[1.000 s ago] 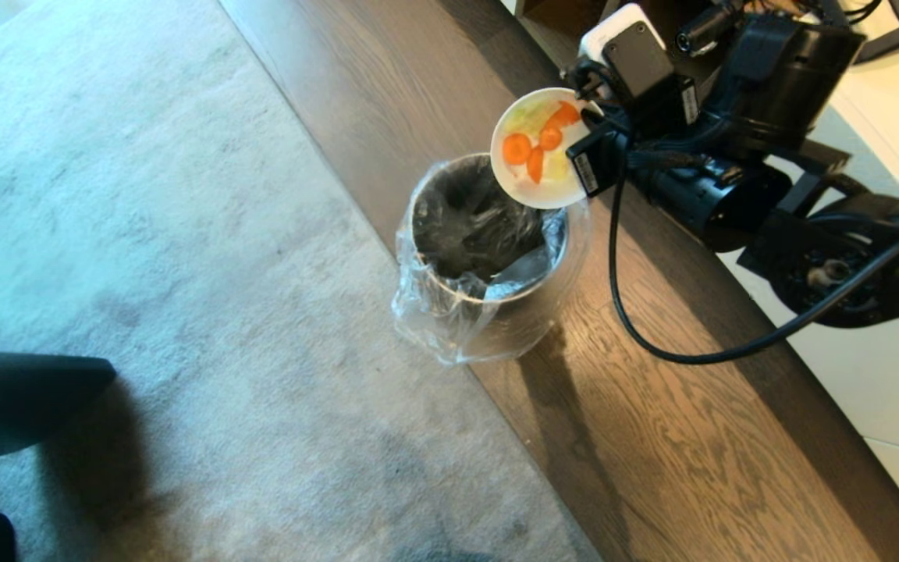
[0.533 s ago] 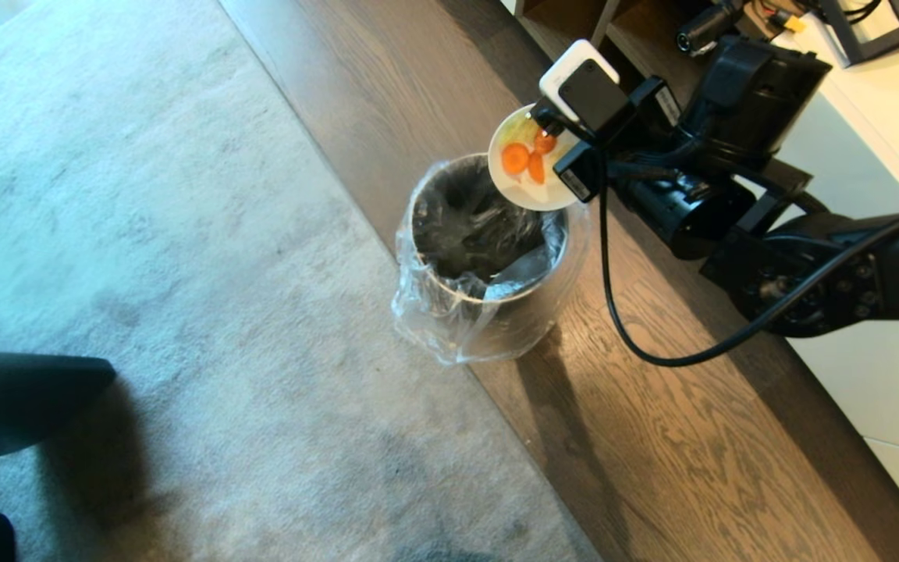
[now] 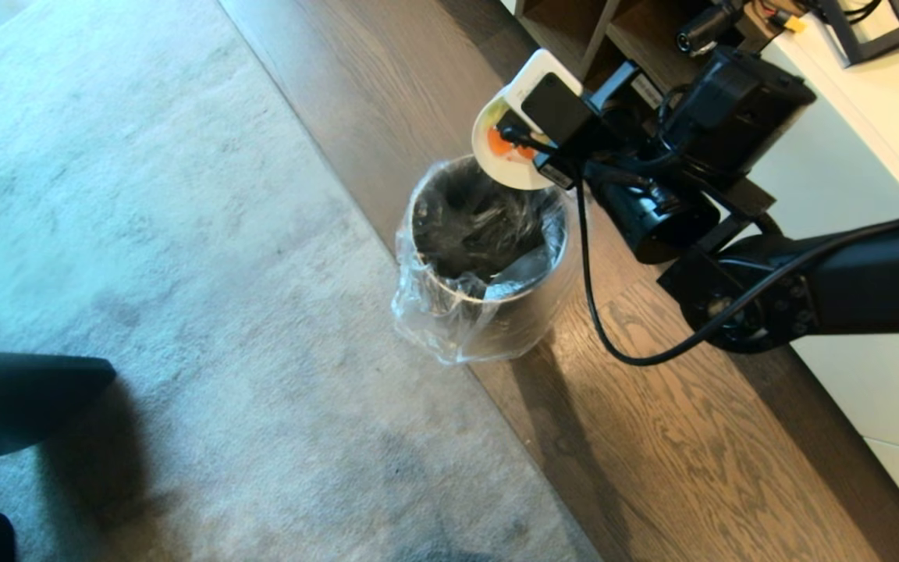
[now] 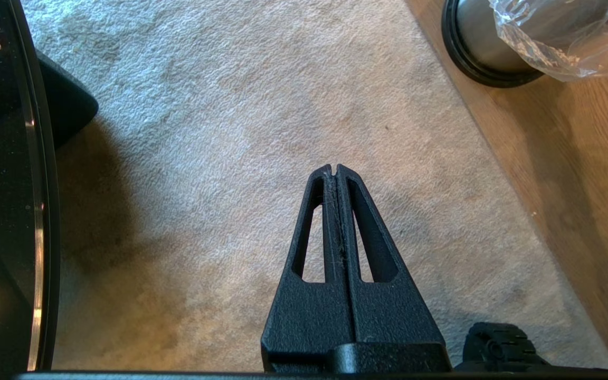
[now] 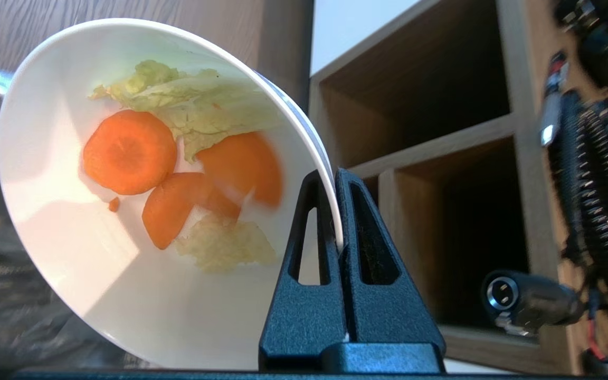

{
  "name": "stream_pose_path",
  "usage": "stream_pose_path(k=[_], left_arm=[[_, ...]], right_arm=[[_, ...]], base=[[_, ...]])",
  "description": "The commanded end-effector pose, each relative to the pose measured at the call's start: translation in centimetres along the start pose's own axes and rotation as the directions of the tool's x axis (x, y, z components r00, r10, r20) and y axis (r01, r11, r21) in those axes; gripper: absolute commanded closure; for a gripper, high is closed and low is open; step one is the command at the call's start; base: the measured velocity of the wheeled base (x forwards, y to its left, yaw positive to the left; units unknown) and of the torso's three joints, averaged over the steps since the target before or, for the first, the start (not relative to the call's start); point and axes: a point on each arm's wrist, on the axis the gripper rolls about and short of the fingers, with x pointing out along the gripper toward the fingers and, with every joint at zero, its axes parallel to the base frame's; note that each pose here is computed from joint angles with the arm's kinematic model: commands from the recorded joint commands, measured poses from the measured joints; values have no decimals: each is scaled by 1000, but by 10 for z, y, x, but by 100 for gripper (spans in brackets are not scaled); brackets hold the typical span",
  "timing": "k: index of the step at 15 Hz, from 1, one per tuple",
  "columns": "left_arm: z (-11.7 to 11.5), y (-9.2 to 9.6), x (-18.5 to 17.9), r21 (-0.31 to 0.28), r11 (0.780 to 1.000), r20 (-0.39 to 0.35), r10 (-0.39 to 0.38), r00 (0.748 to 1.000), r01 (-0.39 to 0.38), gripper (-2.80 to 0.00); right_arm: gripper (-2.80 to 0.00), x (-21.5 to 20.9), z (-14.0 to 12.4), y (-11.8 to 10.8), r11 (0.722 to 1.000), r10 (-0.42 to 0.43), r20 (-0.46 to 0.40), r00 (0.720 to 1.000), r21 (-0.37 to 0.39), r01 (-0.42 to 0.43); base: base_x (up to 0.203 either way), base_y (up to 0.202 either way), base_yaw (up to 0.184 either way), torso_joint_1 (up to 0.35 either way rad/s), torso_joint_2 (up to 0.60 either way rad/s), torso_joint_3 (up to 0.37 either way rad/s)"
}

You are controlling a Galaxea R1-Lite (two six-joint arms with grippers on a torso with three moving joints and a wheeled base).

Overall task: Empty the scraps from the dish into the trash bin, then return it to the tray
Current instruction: Pour the leftover food from the bowl into the trash can

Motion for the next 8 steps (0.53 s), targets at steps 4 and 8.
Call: stream_pose_path(k=[4,8], left_arm=[[0,0,0,-1,1000,1,1,1000,-1,0],[0,0,0,-1,1000,1,1,1000,-1,0]], right_arm=[[0,-4,-1,8,996,-58,123,991,-62,66],[0,-18,-5,16,993,-75,168,983,-74,88]], base=[[0,0,0,0,0,0],[0,0,0,0,0,0]])
